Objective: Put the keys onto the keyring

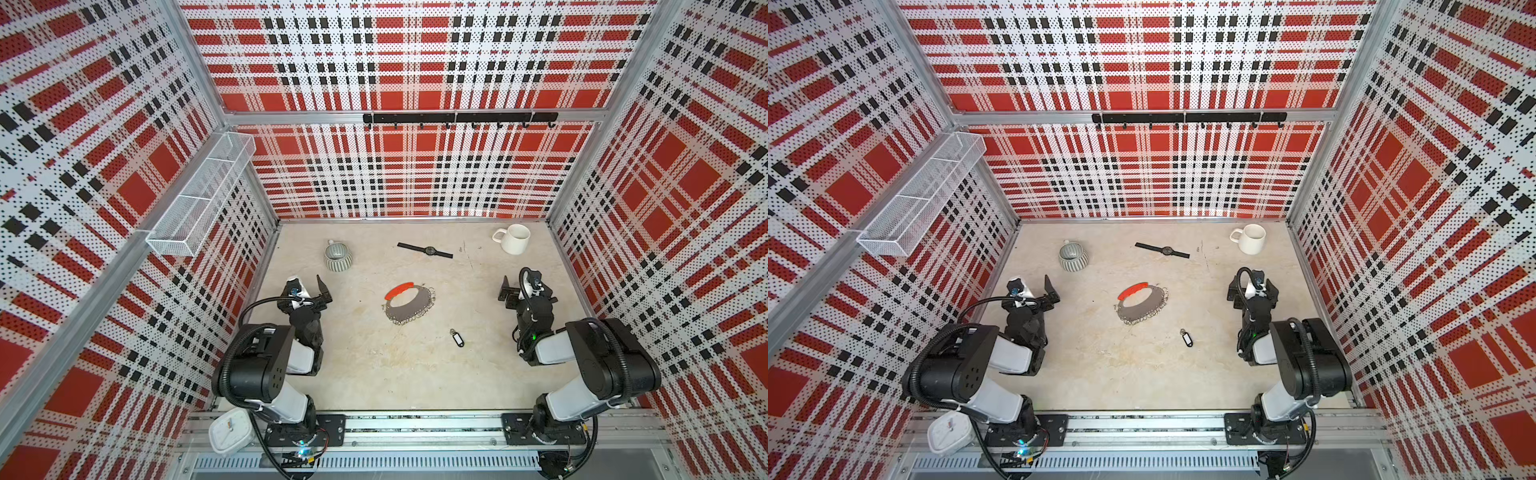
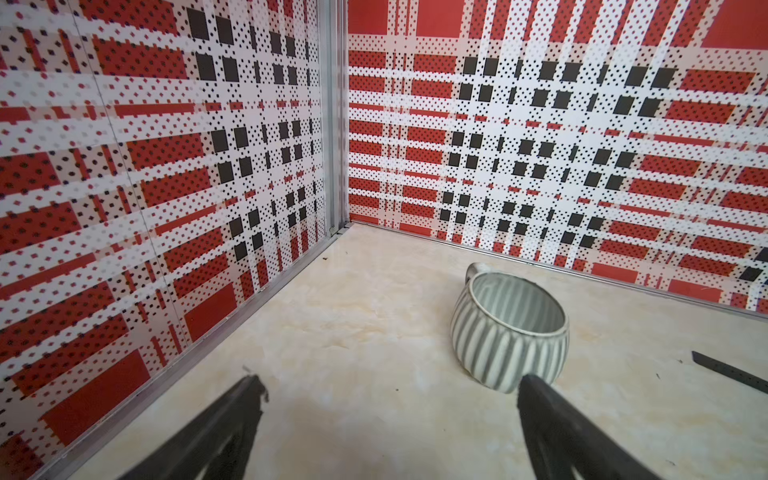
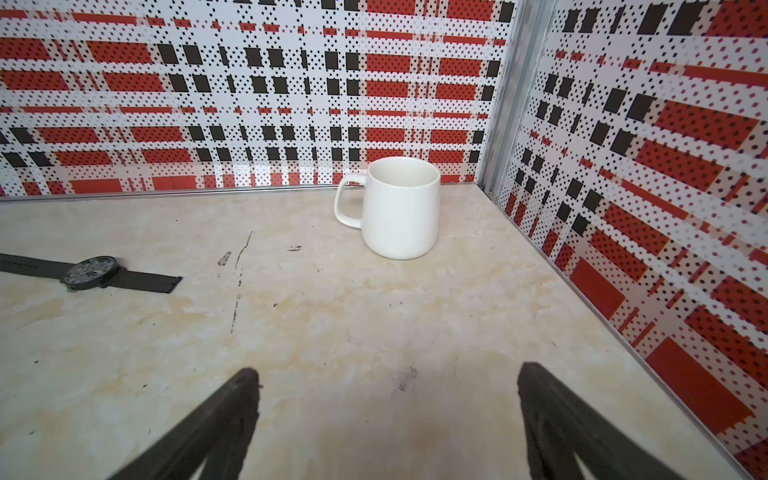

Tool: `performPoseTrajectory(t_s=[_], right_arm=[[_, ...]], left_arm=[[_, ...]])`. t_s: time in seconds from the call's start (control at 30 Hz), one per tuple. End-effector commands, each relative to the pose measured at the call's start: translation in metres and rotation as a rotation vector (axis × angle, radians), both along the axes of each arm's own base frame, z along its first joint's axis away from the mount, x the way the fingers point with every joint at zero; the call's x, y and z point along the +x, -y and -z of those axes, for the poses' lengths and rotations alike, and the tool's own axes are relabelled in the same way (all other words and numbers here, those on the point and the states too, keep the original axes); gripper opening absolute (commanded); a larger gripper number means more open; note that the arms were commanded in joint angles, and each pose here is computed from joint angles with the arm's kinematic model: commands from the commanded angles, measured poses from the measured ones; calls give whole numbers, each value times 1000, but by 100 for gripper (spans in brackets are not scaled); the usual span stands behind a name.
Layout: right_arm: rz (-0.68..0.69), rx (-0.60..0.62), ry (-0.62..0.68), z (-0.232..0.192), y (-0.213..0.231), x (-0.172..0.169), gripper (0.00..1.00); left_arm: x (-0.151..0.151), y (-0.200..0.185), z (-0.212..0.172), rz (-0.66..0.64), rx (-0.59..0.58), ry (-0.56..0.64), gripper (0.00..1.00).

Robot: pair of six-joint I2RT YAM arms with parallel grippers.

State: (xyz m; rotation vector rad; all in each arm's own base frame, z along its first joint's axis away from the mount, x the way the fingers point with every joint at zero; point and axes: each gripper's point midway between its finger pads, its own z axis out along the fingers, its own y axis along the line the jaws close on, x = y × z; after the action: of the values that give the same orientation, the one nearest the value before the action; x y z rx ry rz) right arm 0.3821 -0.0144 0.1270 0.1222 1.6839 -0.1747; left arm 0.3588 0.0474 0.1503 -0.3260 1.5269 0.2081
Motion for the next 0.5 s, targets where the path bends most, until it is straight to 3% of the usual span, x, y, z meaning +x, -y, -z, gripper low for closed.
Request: performPoseTrajectory(t_s=[0.0,0.47], right_arm=[[-2,-4,17,-6,0,3,100],[-1,-5,16,-6,0,2,100]], left_arm=[[2,-1,-11,-8,12,40,98],[2,-1,-10,-8,11,37,98]])
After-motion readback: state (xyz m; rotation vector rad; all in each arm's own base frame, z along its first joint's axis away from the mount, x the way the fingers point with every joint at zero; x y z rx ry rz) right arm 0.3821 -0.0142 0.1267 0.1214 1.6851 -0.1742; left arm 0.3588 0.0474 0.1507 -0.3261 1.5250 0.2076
